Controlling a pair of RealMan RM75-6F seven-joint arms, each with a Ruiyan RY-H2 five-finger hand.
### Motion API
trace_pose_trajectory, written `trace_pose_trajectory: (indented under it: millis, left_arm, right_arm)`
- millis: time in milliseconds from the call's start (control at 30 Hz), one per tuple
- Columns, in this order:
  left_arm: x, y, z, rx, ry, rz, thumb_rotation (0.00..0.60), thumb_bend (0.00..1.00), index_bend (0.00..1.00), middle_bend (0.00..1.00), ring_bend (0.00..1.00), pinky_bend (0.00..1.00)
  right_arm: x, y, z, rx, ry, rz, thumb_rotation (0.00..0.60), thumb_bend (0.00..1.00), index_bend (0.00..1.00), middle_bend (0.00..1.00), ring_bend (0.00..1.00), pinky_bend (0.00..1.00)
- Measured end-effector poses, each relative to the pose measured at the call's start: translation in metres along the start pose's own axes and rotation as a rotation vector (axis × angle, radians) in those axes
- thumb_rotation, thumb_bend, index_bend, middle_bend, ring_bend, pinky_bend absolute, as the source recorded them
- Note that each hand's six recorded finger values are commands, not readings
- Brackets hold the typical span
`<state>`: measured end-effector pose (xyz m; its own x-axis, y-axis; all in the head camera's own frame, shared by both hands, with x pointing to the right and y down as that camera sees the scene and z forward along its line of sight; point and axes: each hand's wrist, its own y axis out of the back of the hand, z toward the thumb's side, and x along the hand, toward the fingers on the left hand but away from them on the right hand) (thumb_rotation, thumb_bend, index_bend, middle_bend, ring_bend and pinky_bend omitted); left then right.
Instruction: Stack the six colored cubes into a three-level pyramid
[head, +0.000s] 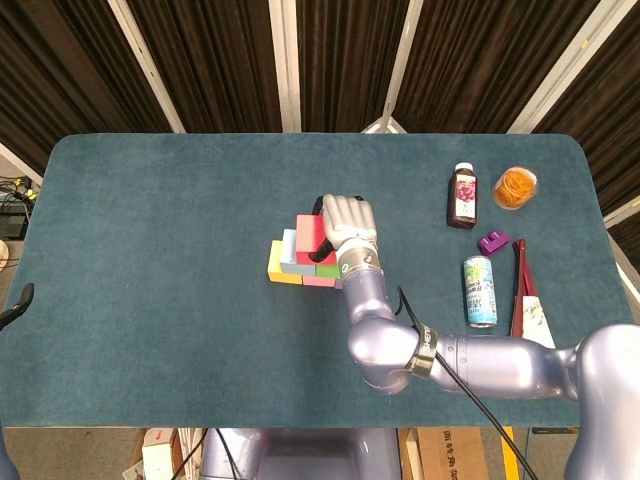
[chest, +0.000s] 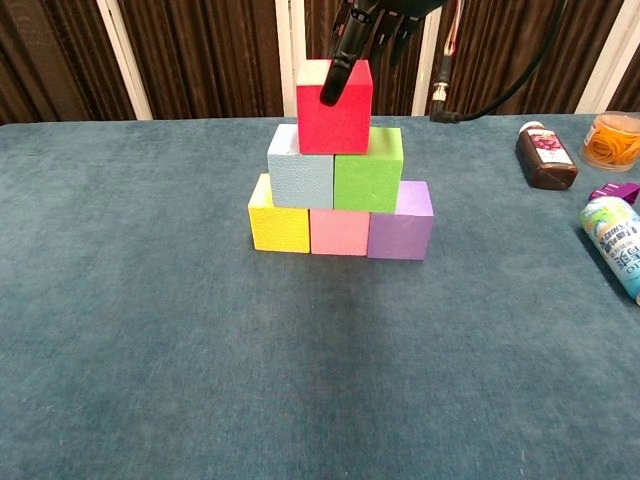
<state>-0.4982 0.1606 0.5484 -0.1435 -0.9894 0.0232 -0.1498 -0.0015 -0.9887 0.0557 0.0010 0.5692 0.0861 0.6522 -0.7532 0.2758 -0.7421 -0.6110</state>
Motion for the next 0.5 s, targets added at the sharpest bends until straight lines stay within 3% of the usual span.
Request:
trace_pose_trajectory:
  millis: [500]
  left_arm:
    - [0.0002,0.0002,-0.0003,0.000,0.002,0.003,0.600,0.32,0.13,0.00,0.00,0.00]
  right_arm:
    - [0.0002,0.0010,0.0019,-0.009,-0.003,-0.009,0.600,0.20,0.36,0.31,0.26,0.13]
